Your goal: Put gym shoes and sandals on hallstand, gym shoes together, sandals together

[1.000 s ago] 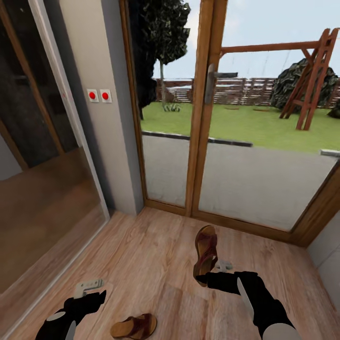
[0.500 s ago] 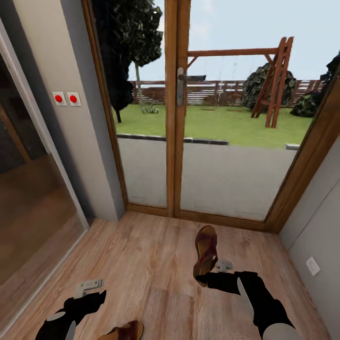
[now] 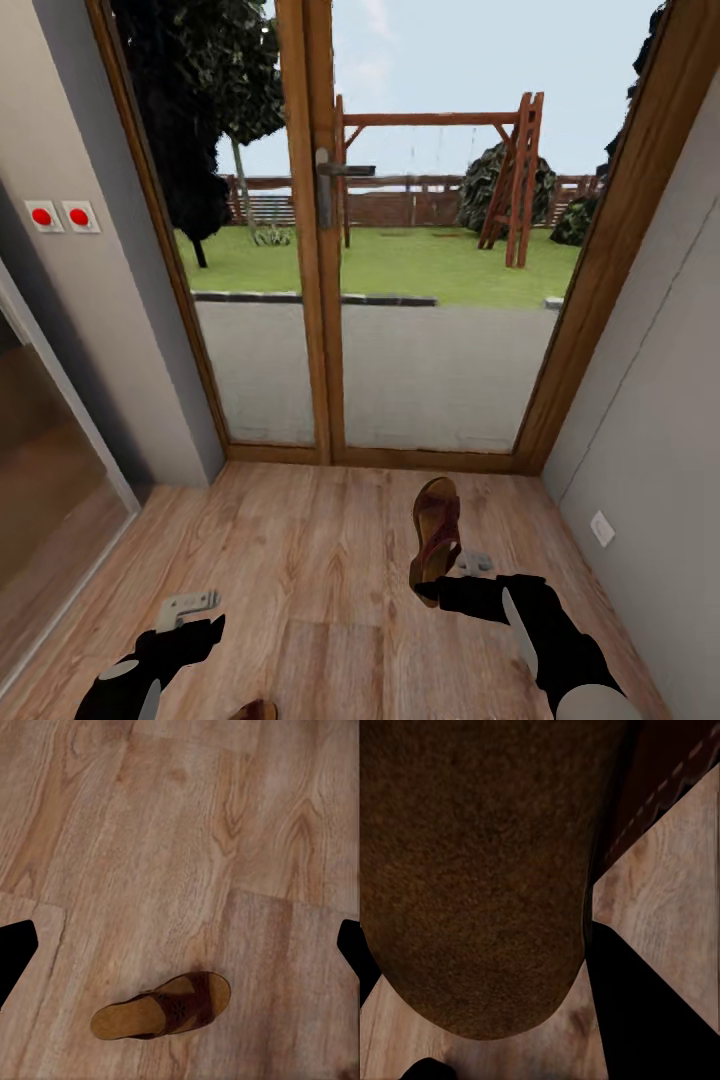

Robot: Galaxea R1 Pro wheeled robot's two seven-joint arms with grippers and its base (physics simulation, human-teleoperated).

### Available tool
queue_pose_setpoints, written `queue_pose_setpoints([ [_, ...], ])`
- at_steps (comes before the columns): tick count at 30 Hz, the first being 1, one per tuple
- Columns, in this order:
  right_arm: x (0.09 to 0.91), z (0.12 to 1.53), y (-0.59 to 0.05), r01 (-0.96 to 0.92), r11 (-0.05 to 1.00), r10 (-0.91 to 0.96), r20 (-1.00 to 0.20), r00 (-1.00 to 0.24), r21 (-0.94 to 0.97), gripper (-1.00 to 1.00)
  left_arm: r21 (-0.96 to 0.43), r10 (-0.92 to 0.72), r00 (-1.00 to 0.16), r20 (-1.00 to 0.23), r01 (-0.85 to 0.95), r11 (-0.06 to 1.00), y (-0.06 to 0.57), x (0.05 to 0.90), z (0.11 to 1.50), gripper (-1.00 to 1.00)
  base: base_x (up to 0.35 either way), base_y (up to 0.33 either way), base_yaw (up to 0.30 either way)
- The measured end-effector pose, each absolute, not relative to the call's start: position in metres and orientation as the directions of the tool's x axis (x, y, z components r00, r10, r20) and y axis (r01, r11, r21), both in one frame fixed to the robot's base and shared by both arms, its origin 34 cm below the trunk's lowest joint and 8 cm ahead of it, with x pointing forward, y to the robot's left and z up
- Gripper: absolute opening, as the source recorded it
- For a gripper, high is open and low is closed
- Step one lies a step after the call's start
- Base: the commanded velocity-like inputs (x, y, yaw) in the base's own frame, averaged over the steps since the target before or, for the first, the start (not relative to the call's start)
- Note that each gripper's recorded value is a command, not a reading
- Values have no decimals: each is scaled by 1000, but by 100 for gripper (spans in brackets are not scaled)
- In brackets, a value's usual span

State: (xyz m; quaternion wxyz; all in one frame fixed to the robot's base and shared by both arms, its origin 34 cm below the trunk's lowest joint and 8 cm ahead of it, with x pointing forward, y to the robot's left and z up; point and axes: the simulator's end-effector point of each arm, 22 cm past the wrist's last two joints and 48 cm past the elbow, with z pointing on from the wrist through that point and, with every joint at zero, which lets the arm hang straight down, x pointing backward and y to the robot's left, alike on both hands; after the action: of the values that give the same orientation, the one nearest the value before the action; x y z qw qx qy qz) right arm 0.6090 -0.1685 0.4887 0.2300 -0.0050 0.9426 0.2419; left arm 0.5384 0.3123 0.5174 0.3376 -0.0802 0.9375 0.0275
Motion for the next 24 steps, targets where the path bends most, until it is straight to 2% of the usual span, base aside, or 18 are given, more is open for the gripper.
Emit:
queue_pose_setpoints([
  [12,610,490,-168,-122,883,102,-439,-893,454,-100,-3,-132,-757,-640,-169,986,312,539,519,100,0,248,-141],
  [24,610,490,-169,-122,883,102,-439,-893,453,-100,-3,-131,-757,-640,-168,986,312,539,519,100,0,22,-275],
])
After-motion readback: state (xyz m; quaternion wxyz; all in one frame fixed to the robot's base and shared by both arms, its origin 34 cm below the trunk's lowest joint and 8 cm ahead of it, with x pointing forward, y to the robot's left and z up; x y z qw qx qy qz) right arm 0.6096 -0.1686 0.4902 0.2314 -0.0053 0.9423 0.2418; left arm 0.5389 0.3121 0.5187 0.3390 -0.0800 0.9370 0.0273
